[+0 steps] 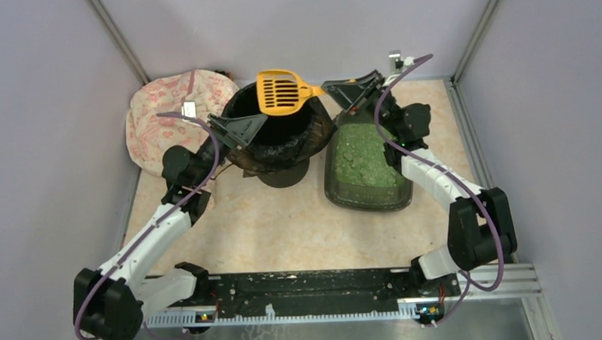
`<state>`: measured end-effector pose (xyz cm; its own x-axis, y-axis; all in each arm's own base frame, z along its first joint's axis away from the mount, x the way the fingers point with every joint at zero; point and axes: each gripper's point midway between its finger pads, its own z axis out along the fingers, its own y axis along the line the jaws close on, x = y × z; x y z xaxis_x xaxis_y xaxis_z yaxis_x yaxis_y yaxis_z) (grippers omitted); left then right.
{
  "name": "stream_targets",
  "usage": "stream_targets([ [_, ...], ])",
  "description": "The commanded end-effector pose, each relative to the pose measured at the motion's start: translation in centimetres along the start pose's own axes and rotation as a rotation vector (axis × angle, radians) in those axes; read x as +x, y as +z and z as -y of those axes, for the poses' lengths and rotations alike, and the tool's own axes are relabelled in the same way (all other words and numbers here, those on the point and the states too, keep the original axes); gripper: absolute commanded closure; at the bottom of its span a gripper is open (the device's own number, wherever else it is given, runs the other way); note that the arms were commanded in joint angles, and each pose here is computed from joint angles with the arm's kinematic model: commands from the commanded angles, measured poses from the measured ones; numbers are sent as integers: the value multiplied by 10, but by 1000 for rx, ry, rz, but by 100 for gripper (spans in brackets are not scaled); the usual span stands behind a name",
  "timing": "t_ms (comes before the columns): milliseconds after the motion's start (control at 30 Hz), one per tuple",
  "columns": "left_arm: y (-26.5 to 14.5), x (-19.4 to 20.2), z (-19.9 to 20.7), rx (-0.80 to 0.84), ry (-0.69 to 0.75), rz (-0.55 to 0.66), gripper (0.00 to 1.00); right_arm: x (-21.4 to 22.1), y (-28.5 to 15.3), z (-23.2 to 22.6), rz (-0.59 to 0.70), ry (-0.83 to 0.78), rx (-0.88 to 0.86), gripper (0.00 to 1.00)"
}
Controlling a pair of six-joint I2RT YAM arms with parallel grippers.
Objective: Clean the litter box
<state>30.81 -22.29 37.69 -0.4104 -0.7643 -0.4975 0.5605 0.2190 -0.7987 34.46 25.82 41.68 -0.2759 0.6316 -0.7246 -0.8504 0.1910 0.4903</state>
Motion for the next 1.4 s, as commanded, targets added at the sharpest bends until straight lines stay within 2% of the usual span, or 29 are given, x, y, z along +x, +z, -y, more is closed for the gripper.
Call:
stream_targets([
  [0, -15, -7, 7, -34, 144, 14, 14, -67, -18, -18, 133, -107, 14, 100],
  [167, -33, -18, 13, -80, 295, 41, 13, -109, -57, -4, 180, -186, 165, 100],
  [333, -43, -30, 19, -147, 436, 28, 13, -126, -110, 38, 151, -310, 508, 100],
  [433, -44, -34, 16, -197, 512, -6, 14, -110, -143, 66, 92, -316, 712, 100],
  [533, -43, -30, 4, -234, 558, -56, 15, -88, -172, 85, 36, -306, 842, 100],
  [700, -35, -18, -23, -320, 539, -156, 16, -58, -215, 104, -25, -309, 991, 100],
  [867, -34, -7, -30, -310, 512, -192, 16, -47, -234, 109, -61, -323, 1059, 100],
  [1067, -34, -4, -33, -311, 504, -199, 16, -12, -243, 135, -121, -231, 1051, 100],
  [1367, -35, 0, -43, -327, 498, -212, 17, -5, -232, 161, -92, -160, 1011, 100],
])
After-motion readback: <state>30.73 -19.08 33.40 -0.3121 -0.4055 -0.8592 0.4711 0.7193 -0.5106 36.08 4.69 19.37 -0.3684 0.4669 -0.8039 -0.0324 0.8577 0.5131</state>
